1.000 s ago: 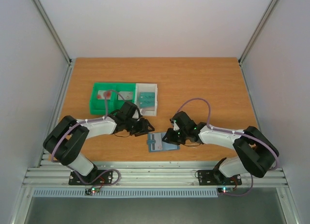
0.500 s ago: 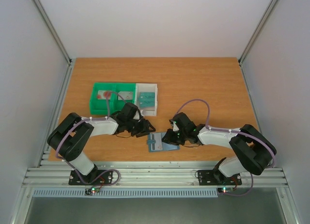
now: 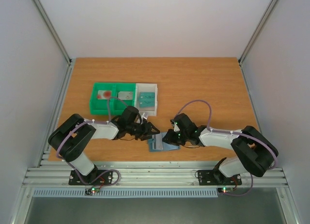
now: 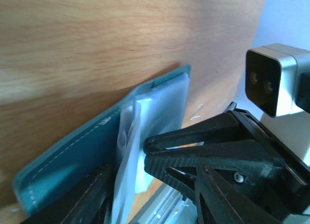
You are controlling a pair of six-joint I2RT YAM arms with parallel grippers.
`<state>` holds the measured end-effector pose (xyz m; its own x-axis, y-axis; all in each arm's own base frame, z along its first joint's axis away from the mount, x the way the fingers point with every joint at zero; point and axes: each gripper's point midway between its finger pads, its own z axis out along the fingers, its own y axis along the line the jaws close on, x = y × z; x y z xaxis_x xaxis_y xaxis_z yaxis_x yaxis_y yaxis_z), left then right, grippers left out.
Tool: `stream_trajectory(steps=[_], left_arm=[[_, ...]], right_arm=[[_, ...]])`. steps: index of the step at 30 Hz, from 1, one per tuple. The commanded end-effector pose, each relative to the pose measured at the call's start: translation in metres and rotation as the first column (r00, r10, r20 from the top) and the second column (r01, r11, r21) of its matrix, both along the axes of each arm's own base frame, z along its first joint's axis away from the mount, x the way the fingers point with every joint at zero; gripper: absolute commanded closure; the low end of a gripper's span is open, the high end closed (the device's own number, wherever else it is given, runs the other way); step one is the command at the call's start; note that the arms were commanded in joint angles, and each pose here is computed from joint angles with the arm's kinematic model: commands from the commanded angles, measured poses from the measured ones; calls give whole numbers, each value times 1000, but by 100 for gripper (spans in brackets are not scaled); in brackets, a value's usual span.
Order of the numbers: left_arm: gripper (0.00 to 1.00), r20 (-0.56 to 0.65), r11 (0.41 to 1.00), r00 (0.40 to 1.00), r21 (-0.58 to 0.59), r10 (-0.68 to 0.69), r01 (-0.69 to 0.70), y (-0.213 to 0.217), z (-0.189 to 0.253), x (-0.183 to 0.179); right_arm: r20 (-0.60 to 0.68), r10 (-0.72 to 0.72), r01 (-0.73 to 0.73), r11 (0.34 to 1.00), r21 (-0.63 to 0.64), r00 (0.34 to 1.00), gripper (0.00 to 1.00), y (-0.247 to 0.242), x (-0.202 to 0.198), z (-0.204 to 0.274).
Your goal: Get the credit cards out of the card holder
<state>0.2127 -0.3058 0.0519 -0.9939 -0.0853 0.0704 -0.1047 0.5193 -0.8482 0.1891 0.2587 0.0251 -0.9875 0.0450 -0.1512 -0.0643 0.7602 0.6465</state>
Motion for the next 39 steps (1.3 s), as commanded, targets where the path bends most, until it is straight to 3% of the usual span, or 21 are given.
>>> stream_trajectory(steps=[1,10,19,30,39], left_arm=[[54,32,992,999,-127,-15,19,-19,29,1],[54,55,992,998,-124,-31,37,-32,49,3],[54,74,985,992,-132,-104,114,-61,56,-8],[54,73,979,984,-112,-161,169,-85,51,-18],[47,145,974,976,182,-162,135,-45,33,-5]], right_arm=[[5,-24,24,999,-28,1000,82,-9,-5,1],[77,-33,38,997,-68,997,73,-24,-5,20],[135,-73,88,990,-112,988,79,-46,-7,29],[170,-111,140,976,-169,979,72,-70,-13,32],[159,-122,155,965,-213,980,81,-77,-14,12]])
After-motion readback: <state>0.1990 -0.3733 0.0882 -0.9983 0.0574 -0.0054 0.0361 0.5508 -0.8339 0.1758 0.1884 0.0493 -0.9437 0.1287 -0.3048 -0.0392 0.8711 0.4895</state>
